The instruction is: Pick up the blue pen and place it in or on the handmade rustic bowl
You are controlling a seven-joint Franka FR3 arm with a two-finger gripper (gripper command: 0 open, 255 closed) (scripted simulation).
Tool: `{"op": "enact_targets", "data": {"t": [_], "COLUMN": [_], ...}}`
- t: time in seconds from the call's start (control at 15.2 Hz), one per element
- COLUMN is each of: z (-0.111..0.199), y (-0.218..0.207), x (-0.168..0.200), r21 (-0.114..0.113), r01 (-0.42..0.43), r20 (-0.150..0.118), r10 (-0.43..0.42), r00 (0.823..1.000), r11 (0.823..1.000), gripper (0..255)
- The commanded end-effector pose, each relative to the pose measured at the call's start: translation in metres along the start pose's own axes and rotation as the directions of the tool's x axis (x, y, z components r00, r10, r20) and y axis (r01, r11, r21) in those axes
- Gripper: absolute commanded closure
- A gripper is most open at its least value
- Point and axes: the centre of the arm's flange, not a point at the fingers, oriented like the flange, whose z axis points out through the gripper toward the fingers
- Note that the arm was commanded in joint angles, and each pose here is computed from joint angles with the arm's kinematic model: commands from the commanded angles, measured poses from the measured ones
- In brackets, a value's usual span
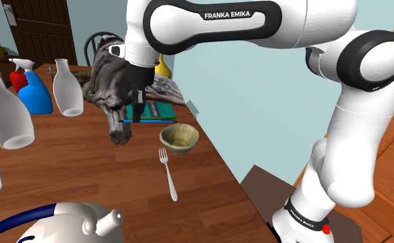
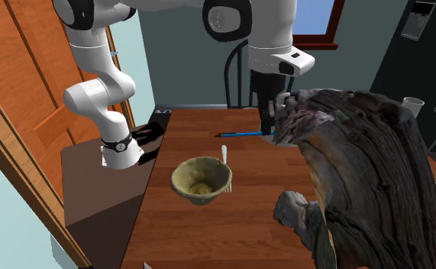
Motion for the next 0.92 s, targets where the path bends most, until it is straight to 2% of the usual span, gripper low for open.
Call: {"op": "enact_targets", "data": {"t": [0.0,0.59,0.86], "z": [-0.006,-0.027,-0.006], "y": [0.01,0.064,0.065], "x": [-0.022,-0.122,-0.124], "r21": [0.0,0.0,0.0], "r01": [0.001,0.001,0.001], "r20": [0.0,0.0,0.0], "r10": [-0.001,-0.001,-0.001], "r00": [1.0,1.0,1.0], "r11": [1.0,1.0,1.0], "gripper": [255,255,255]}}
